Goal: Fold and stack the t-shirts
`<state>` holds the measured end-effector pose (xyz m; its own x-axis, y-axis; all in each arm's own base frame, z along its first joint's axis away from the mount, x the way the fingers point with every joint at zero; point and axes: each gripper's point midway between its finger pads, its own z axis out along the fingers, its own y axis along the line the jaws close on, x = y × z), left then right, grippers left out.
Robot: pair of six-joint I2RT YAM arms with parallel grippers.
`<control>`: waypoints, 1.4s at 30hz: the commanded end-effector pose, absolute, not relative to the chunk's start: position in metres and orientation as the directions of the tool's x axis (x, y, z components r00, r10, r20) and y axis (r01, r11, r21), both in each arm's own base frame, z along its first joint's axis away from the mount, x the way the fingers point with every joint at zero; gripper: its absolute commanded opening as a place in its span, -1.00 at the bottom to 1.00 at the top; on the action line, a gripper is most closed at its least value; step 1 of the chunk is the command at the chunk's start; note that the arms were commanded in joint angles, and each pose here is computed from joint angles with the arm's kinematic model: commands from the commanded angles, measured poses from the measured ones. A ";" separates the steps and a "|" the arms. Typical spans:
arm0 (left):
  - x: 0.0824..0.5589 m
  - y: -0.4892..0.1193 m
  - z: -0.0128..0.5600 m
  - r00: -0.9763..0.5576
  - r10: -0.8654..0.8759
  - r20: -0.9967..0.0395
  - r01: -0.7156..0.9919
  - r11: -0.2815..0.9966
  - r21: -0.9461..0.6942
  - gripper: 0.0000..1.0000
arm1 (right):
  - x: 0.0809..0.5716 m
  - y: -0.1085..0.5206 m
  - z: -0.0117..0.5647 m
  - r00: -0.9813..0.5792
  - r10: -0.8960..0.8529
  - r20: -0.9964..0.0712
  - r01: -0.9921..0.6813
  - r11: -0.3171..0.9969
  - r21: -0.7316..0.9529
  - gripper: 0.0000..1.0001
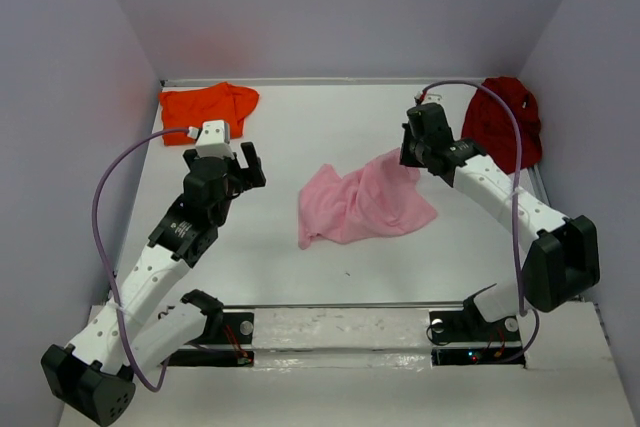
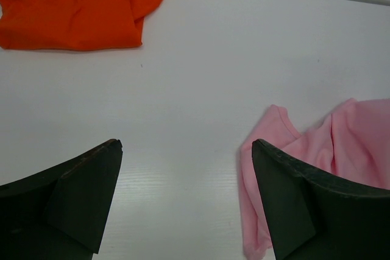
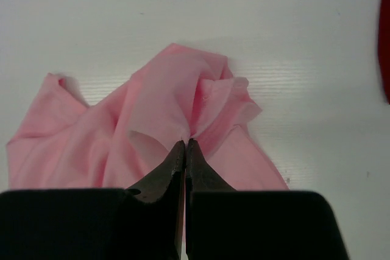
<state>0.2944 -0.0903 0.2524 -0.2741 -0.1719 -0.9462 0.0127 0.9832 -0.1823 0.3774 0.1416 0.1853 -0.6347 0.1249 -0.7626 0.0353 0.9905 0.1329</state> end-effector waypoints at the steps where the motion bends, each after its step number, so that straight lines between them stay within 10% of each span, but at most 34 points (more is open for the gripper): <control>1: 0.297 -0.092 0.257 -0.255 -0.178 -0.951 0.020 0.982 -0.189 0.94 | 0.396 0.128 0.195 -0.523 0.196 -0.829 0.149 0.979 0.137 -1.00; 5: 0.297 -0.093 0.256 -0.258 -0.174 -0.950 0.019 0.983 -0.185 0.93 | 0.394 0.144 0.180 -0.572 0.190 -0.798 0.089 0.981 0.170 -0.92; 9: 0.298 -0.091 0.255 -0.260 -0.168 -0.951 0.013 0.984 -0.177 0.94 | 0.377 0.167 0.179 -0.621 0.177 -0.763 -0.039 0.966 0.256 0.02; 20: 0.299 -0.087 0.256 -0.255 -0.176 -0.951 0.002 0.983 -0.182 0.93 | 0.289 0.142 0.157 -0.597 0.340 -0.726 0.004 0.907 0.421 0.47; 42: 0.299 -0.089 0.256 -0.257 -0.181 -0.949 0.013 0.982 -0.191 0.93 | 0.300 0.094 0.104 -0.514 0.445 -0.734 0.320 0.893 0.317 0.43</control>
<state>0.2968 -0.0896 0.2479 -0.2893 -0.1691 -0.9422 0.0118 0.9836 -0.1801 0.2716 0.1042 0.0720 -0.6326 0.4183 -0.6518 0.2683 0.9079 0.3222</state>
